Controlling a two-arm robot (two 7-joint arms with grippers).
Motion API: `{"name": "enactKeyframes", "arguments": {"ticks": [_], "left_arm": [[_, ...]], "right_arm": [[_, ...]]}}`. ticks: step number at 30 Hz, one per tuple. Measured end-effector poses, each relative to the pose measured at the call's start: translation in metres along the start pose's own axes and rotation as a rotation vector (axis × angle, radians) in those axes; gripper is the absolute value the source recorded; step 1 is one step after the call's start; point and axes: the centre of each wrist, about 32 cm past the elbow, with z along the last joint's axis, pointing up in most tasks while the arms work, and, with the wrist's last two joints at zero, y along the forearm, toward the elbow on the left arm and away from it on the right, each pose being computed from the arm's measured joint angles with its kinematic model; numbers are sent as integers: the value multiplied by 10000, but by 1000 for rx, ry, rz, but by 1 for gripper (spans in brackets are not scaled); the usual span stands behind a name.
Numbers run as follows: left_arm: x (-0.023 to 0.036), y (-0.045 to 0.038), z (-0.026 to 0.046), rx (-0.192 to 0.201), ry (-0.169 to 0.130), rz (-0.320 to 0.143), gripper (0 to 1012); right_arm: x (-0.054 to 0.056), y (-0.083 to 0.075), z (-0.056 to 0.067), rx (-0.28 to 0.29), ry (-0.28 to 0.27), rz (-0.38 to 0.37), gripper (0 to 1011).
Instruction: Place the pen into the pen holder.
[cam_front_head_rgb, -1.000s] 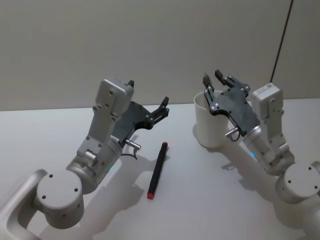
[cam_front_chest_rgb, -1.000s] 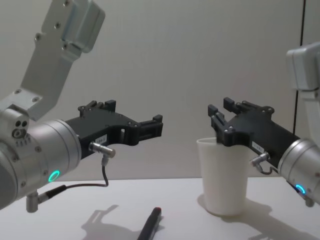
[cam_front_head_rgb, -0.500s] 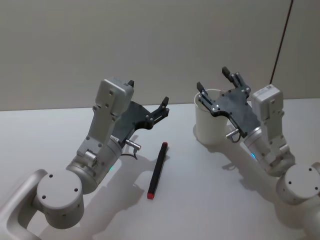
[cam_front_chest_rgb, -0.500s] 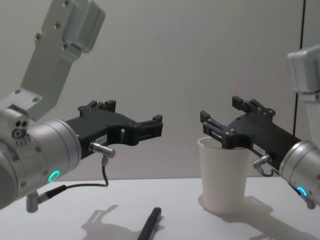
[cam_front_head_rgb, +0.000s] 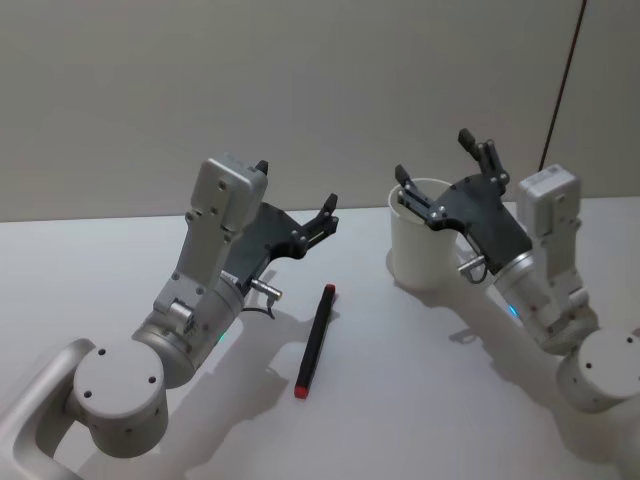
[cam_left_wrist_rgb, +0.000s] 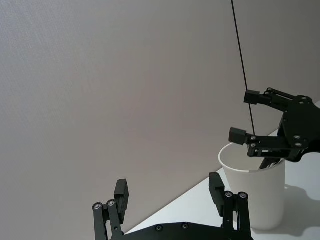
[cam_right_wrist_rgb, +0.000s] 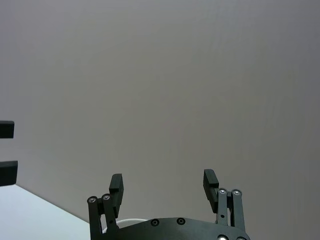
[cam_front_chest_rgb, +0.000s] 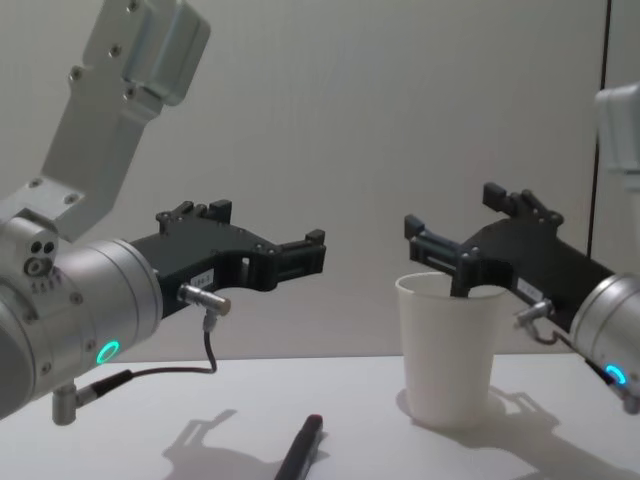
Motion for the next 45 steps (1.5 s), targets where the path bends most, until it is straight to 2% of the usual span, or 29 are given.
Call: {"name": "enactKeyframes", "arguments": {"ticks": [6,19,30,38,45], "left_arm": [[0,0,0,0,0,0,1001],[0,0,0,0,0,0,1001],[0,0,0,0,0,0,1001],[0,0,0,0,0,0,1001],[0,0,0,0,0,0,1001]], "right_arm": [[28,-73,92,-1,38,-20,1001],[68,-345,303,-31,117,-49,1001],[72,-556,412,-67,150,-70,1001],[75,-576,429,-77,154,-75,1001],[94,-660,503,-122,167,-92,1001]]}}
